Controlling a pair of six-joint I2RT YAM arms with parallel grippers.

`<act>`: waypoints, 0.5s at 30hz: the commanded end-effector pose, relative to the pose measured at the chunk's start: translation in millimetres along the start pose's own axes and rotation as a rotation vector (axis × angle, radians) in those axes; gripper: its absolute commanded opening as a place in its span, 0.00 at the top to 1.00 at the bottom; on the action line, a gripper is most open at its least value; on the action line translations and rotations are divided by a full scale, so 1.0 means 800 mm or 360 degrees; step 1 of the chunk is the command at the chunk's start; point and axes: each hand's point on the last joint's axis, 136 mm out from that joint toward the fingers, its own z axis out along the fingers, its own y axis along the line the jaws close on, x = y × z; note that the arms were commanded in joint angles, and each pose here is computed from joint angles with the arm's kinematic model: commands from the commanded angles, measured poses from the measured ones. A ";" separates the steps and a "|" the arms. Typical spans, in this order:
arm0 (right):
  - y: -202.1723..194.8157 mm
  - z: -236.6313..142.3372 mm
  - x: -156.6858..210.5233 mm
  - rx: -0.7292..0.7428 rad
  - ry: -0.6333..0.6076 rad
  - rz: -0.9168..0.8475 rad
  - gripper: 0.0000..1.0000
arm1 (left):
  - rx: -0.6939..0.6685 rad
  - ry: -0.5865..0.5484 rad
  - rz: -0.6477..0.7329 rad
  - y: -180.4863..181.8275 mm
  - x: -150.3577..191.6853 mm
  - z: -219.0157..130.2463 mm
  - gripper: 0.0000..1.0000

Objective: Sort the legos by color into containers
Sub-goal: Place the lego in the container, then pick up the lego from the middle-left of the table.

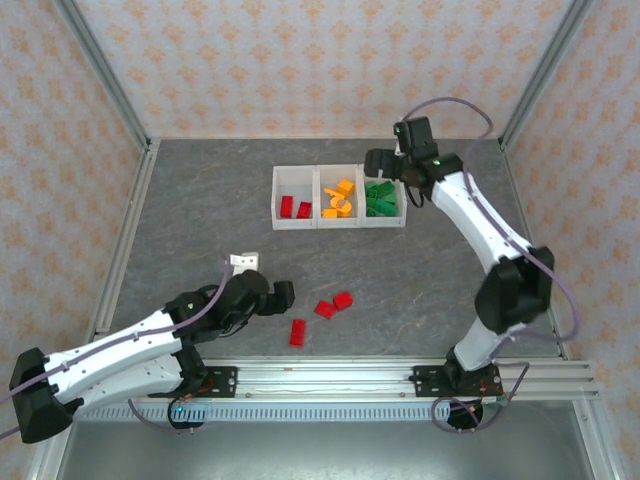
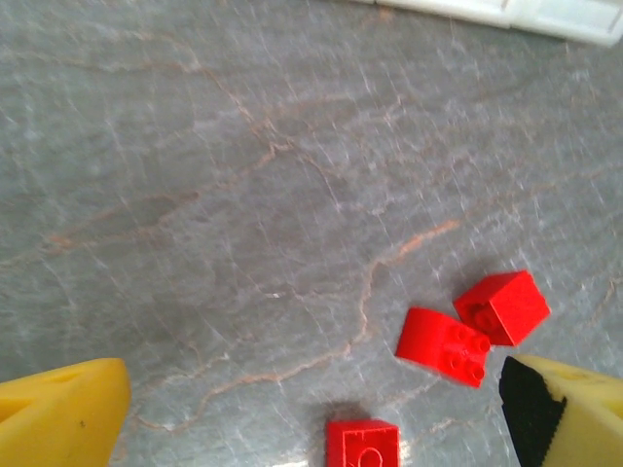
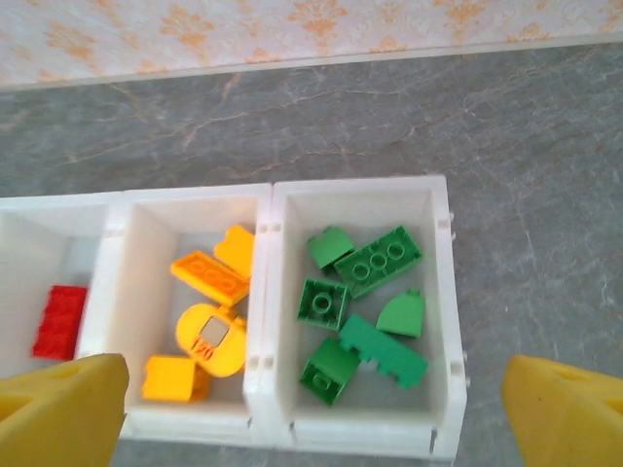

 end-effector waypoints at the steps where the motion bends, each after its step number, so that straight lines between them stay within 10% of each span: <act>1: 0.005 -0.016 0.039 -0.0105 0.0053 0.0077 0.02 | 0.0071 0.0193 -0.0006 -0.009 0.035 0.015 0.04; 15: -0.025 0.000 0.181 -0.0140 0.0273 0.0220 0.07 | 0.0005 0.0563 0.0189 -0.032 0.119 0.044 0.14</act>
